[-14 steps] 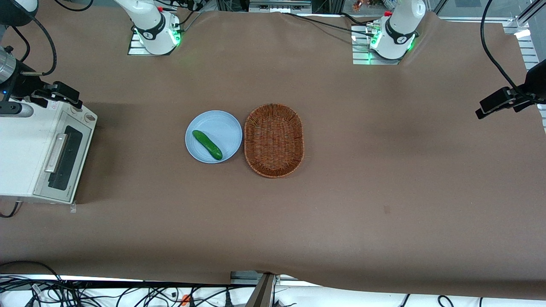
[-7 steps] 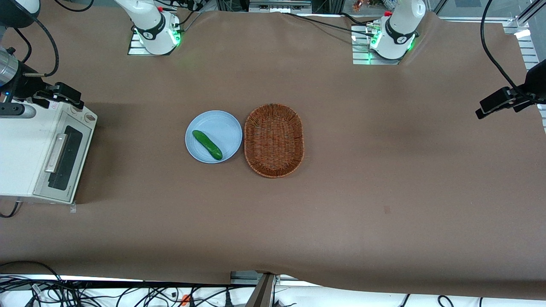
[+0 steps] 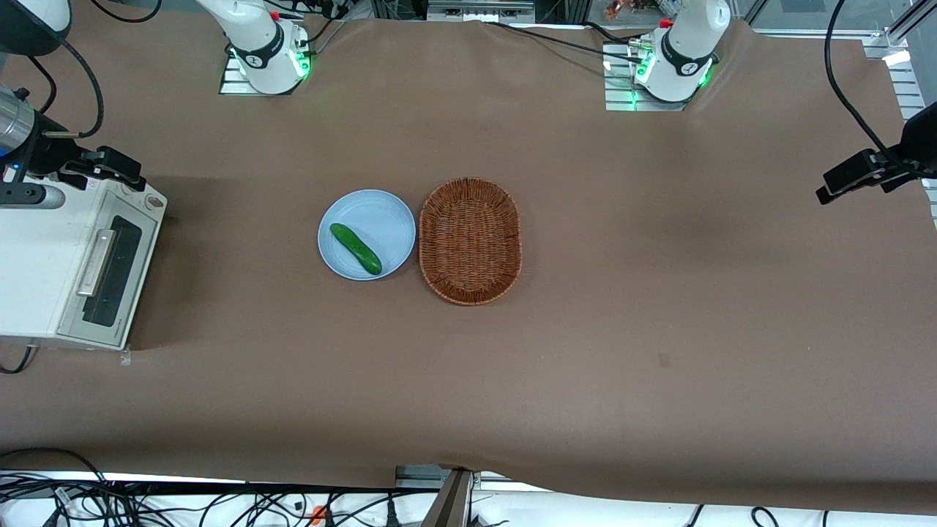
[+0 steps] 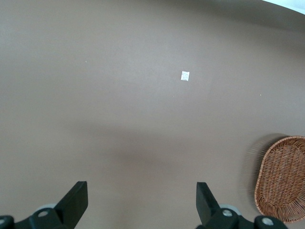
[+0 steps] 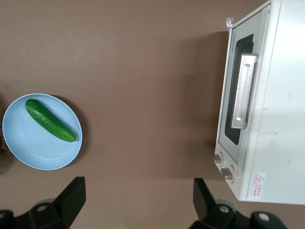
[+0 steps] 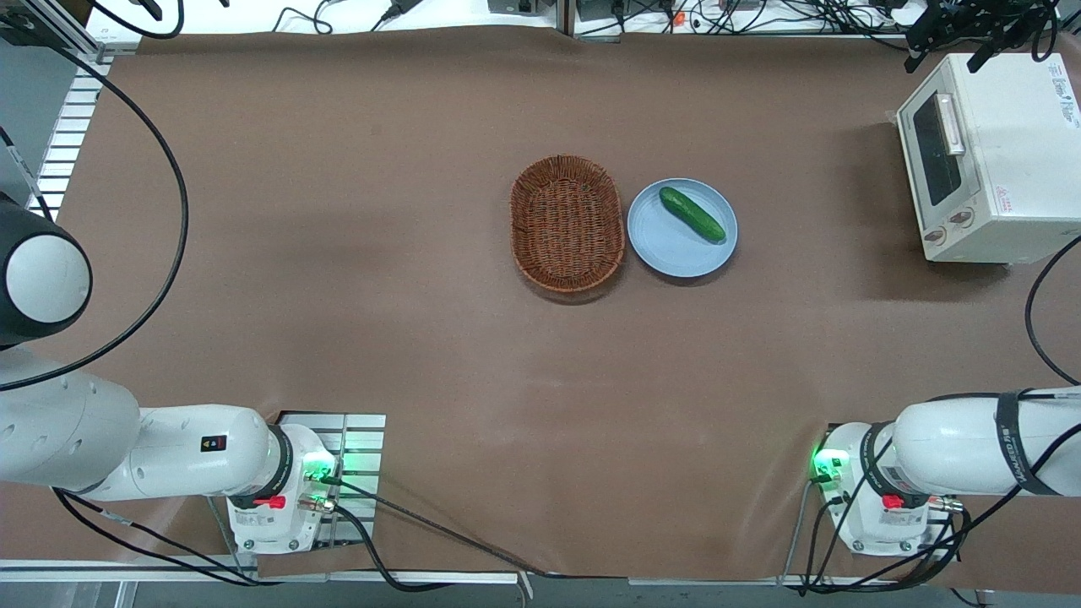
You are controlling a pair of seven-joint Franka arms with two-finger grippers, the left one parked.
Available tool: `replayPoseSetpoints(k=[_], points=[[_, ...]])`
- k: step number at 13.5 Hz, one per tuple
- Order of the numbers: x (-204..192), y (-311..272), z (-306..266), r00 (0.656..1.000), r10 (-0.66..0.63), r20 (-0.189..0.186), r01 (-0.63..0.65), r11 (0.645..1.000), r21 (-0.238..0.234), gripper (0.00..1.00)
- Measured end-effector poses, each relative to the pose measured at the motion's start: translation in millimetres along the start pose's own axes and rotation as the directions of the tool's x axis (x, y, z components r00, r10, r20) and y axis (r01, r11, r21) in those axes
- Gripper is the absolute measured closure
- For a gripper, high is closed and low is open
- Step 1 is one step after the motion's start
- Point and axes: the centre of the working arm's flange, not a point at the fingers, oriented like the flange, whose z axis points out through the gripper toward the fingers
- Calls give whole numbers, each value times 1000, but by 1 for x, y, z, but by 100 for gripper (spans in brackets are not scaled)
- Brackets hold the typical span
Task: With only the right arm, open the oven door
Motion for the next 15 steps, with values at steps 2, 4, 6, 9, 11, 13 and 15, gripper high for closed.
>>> replayPoseSetpoints(k=[2, 4, 6, 9, 11, 13, 15], points=[[5, 0, 10, 1000, -1, 20, 1, 1000, 1, 0], [13, -1, 27, 999, -7, 49, 7, 1000, 2, 0], [18, -2, 31, 998, -13, 56, 13, 1000, 2, 7], [14, -3, 25, 996, -19, 83, 18, 1000, 3, 44], [14, -3, 24, 996, -20, 90, 20, 1000, 2, 66], [14, -3, 25, 995, -21, 93, 21, 1000, -3, 87], [14, 1, 25, 995, -27, 96, 34, 997, -71, 99]])
